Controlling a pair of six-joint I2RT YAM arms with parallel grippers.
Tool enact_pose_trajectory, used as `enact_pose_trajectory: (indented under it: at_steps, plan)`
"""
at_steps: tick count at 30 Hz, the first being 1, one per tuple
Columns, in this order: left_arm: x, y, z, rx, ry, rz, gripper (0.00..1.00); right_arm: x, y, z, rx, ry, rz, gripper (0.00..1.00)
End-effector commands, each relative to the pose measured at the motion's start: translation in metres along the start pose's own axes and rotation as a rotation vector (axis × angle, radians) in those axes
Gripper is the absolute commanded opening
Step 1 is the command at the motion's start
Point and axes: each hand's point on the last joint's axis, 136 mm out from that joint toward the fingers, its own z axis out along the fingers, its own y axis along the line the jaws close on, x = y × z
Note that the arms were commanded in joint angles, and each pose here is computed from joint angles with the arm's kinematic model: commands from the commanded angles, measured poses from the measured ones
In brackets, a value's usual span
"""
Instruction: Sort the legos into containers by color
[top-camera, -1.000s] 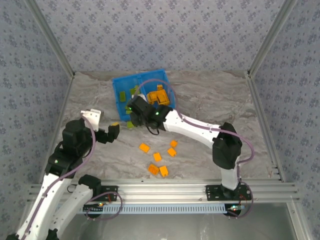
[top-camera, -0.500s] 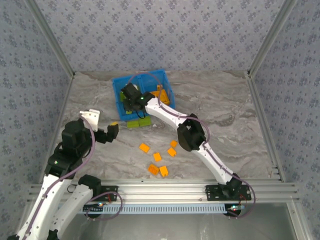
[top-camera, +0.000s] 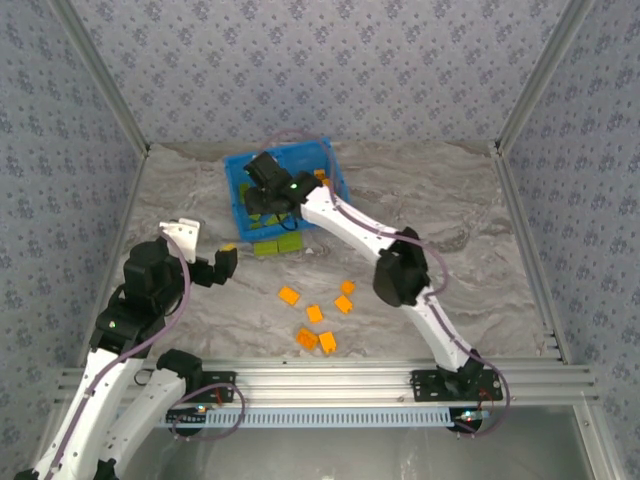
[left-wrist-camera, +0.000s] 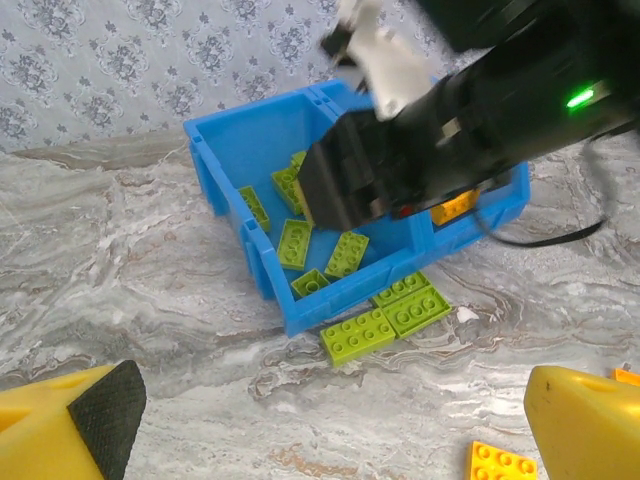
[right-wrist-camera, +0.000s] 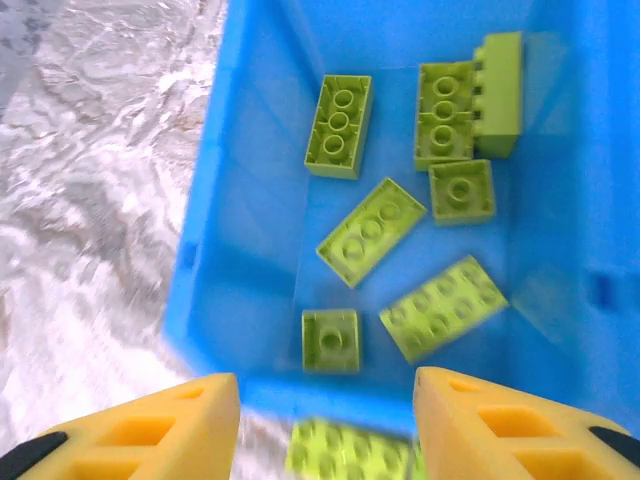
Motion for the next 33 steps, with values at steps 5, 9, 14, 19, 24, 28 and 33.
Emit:
enact_pose_trajectory:
  at_steps: [5,9,14,19,24,28,33]
  plan:
    - [-0.009,-0.001,0.000,0.008,-0.034,-0.009,0.99,0.070,0.002,-0.103,-0.018,-0.035,-0.365,0.59]
    - [-0.008,0.010,0.000,-0.041,-0.031,0.007,0.99,0.151,0.000,-0.096,-0.085,0.150,-0.495,0.67]
    - [-0.006,0.004,0.004,0.001,-0.019,0.001,0.99,0.195,-0.011,-0.065,-0.027,0.326,-0.517,0.80]
    - [-0.001,0.002,0.008,0.007,0.026,0.009,0.99,0.213,-0.009,-0.028,-0.015,0.401,-0.520,0.84]
    - [0.001,0.004,0.009,-0.003,0.033,0.012,0.99,0.228,-0.009,-0.004,-0.015,0.438,-0.502,0.81]
    - [0.002,0.007,0.010,-0.022,0.034,0.007,0.99,0.240,-0.015,0.003,-0.006,0.466,-0.486,0.65]
    - [0.001,0.008,0.012,-0.022,0.036,0.001,0.99,0.246,-0.021,-0.001,-0.003,0.477,-0.474,0.47]
